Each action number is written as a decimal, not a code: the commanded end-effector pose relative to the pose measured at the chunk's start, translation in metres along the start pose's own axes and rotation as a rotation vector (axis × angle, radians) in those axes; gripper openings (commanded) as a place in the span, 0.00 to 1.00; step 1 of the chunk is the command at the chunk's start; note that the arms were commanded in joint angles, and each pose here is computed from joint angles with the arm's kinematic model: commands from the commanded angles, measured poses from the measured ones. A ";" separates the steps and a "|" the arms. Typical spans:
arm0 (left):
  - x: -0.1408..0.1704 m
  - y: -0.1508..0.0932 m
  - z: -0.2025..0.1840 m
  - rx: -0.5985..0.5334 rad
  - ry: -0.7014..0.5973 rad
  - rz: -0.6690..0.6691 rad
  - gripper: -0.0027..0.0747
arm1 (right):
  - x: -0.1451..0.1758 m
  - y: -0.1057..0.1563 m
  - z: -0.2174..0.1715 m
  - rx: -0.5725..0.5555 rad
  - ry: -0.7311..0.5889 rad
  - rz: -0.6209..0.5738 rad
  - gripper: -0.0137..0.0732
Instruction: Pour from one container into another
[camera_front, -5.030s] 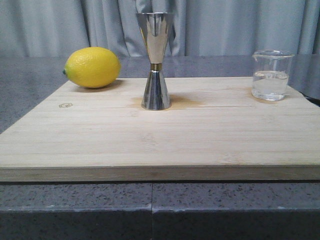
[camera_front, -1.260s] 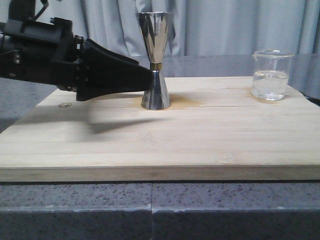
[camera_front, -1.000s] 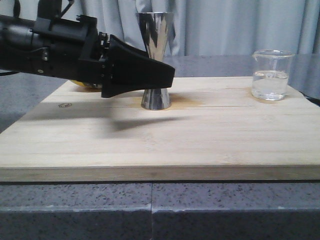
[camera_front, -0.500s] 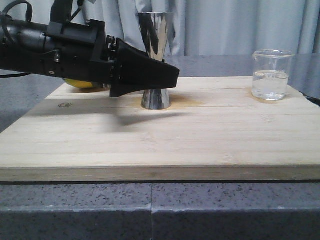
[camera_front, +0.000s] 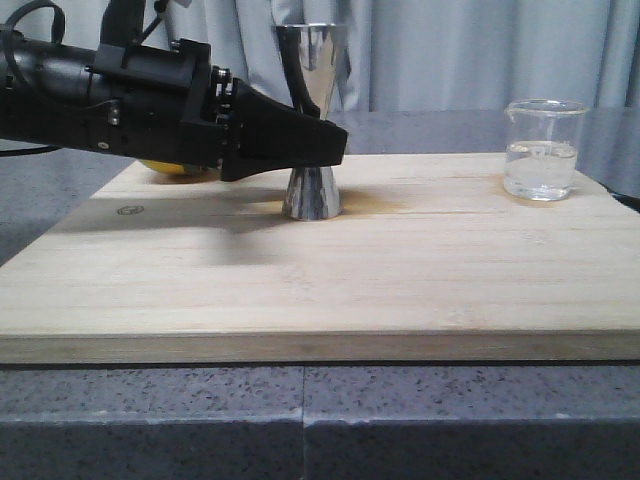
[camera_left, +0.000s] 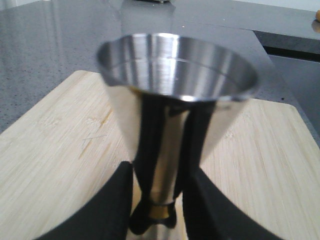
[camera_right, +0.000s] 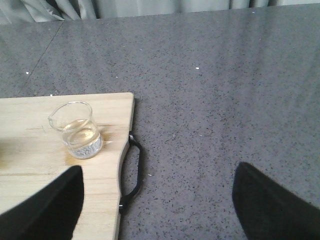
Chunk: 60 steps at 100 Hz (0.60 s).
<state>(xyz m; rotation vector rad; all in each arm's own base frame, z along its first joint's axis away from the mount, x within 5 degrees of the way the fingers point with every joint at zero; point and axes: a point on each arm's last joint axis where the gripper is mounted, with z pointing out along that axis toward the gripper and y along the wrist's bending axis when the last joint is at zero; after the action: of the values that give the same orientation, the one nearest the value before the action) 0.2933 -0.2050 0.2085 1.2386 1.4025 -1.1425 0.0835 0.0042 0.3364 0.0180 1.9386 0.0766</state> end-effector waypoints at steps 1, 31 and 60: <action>-0.031 -0.007 -0.001 0.044 -0.156 0.022 0.20 | -0.016 0.000 -0.003 0.001 -0.086 -0.005 0.80; -0.031 -0.007 -0.001 0.044 -0.156 0.022 0.03 | -0.016 0.000 -0.003 0.001 -0.086 -0.005 0.80; -0.031 -0.007 -0.001 0.044 -0.156 0.022 0.01 | -0.016 0.001 -0.003 0.001 -0.086 -0.022 0.80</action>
<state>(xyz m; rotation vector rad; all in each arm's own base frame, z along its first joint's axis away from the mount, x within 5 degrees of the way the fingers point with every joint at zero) 0.2937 -0.2051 0.2094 1.2297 1.3990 -1.1466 0.0835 0.0042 0.3364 0.0180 1.9386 0.0766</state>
